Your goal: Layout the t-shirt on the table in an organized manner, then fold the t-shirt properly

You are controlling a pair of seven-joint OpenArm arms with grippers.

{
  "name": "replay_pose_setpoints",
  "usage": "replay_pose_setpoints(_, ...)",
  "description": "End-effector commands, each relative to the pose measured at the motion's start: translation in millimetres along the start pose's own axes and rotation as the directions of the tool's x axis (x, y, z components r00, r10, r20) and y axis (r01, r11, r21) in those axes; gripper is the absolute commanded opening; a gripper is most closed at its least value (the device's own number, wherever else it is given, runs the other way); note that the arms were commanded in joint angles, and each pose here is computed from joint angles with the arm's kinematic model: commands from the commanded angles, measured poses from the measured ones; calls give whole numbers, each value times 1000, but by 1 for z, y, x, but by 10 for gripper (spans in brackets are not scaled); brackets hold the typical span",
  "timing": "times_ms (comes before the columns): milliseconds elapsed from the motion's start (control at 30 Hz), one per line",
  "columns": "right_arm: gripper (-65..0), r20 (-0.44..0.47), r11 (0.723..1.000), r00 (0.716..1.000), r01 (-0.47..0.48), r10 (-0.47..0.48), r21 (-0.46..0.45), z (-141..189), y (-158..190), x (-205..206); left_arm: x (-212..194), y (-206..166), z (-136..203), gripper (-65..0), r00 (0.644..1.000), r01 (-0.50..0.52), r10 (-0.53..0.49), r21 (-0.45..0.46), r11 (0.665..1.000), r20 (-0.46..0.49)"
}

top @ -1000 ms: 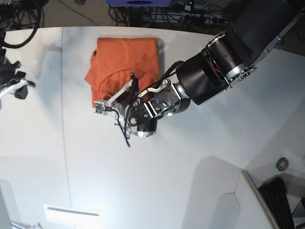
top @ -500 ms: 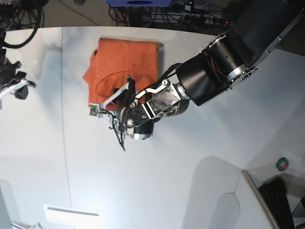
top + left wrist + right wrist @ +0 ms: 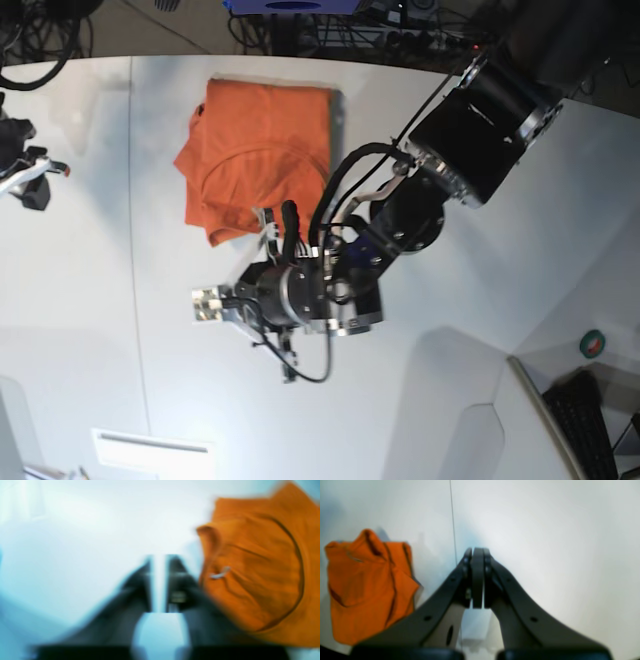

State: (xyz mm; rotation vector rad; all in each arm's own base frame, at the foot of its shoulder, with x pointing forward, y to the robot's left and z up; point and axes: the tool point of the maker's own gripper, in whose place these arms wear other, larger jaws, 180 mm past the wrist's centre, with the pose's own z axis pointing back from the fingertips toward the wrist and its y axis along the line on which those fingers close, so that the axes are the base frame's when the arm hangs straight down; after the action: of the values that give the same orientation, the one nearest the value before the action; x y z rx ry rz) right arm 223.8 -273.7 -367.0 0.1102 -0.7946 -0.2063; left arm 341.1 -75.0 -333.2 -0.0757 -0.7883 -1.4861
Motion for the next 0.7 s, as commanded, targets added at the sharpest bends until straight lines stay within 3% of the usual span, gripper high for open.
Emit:
replay_pose_setpoints(0,-650,51,999,998,-29,30,-25,14,-8,15,-7,6,14,-650,999,-42,42,44,998,13)
replay_pose_setpoints(100,-650,40,995,996,-73,76,-69,37,-25,8,-48,-4,45,-650,983,-181,181,111,977,14)
replay_pose_setpoints(200,-650,43,986,986,-160,163,-50,57,-34,-3,-90,-26,74,-650,946,-320,325,165,933,-9)
replay_pose_setpoints(333,-650,70,971,969,-233,236,-52,90,-49,-15,-150,-68,100,-650,859,-479,505,209,853,-90)
replay_pose_setpoints(433,-650,45,962,963,-262,267,-81,115,-66,-26,-173,-115,113,-650,804,-572,591,186,799,-69)
replay_pose_setpoints(500,-650,-52,950,955,-296,292,-99,125,-76,-47,-172,-150,123,-650,772,-627,636,147,765,-15)
replay_pose_setpoints(567,-650,-190,931,927,-348,324,-110,134,-87,-75,-167,-180,133,-650,739,-672,673,107,733,29)
replay_pose_setpoints(600,-650,-268,925,905,-367,330,-101,137,-90,-91,-165,-194,137,-650,721,-692,692,88,716,41)
replay_pose_setpoints(667,-650,-452,906,824,-416,341,-75,149,-98,-126,-162,-223,147,-650,685,-728,727,51,683,36)
